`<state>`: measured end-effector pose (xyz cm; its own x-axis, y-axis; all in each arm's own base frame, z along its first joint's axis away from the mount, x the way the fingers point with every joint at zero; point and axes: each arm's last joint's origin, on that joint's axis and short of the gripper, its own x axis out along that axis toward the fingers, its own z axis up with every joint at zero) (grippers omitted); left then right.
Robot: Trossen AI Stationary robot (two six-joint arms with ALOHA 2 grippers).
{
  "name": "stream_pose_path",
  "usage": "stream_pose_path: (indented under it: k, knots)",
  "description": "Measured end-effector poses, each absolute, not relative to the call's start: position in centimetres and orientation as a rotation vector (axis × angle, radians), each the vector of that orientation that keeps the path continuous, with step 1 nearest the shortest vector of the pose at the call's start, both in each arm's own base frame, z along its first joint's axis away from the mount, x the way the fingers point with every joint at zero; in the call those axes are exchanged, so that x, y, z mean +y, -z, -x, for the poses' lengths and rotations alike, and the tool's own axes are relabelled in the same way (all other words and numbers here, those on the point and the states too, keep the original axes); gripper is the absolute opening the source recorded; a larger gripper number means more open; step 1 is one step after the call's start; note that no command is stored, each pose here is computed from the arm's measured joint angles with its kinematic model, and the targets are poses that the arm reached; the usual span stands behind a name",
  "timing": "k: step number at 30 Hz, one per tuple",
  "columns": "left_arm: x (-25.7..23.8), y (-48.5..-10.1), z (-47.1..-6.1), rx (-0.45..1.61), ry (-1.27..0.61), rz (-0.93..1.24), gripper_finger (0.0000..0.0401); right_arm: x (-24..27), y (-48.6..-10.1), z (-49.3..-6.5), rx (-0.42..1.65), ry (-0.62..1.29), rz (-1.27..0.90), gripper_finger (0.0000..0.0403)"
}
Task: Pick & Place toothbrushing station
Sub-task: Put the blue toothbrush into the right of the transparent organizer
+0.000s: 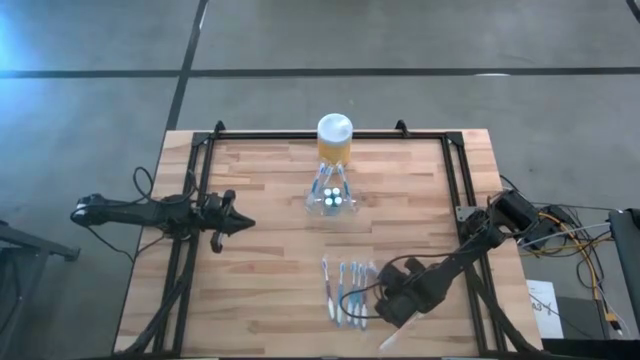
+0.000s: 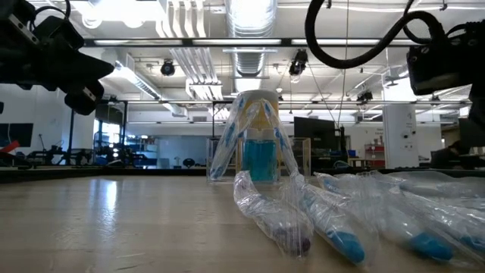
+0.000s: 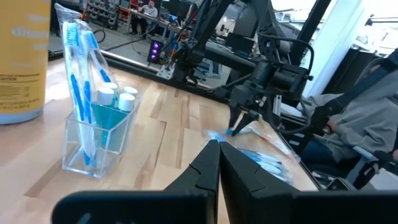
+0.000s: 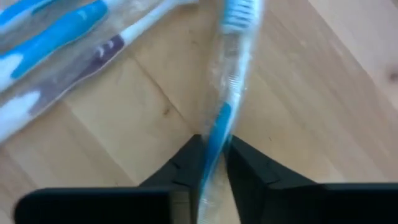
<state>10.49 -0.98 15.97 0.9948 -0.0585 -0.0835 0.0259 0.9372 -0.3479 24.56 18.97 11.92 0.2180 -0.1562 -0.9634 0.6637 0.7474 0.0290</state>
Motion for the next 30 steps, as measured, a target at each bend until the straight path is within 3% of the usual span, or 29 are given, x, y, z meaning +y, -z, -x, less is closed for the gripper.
stream_pose_path:
  k: [6, 19, 25, 30]
  knots:
    - [-1.0, -16.0, -10.5, 0.092, 0.037, 0.35, 0.0014, 18.9, -11.9, -24.6, 1.205, 0.605, -0.487, 0.0016]
    - [-1.0, -15.8, -10.5, 0.106, 0.035, 0.34, 0.0014, 19.5, -14.2, -25.9, 1.153, 0.614, -0.399, 0.0019]
    - [-1.0, -15.8, -10.5, 0.106, 0.036, 0.335, 0.0014, 20.0, -17.1, -26.8, 1.046, 0.564, -0.329, 0.0018]
    - [-1.0, -15.8, -10.5, 0.107, 0.036, 0.335, 0.0014, 20.2, -20.9, -26.8, 0.771, 0.546, -0.214, 0.0018]
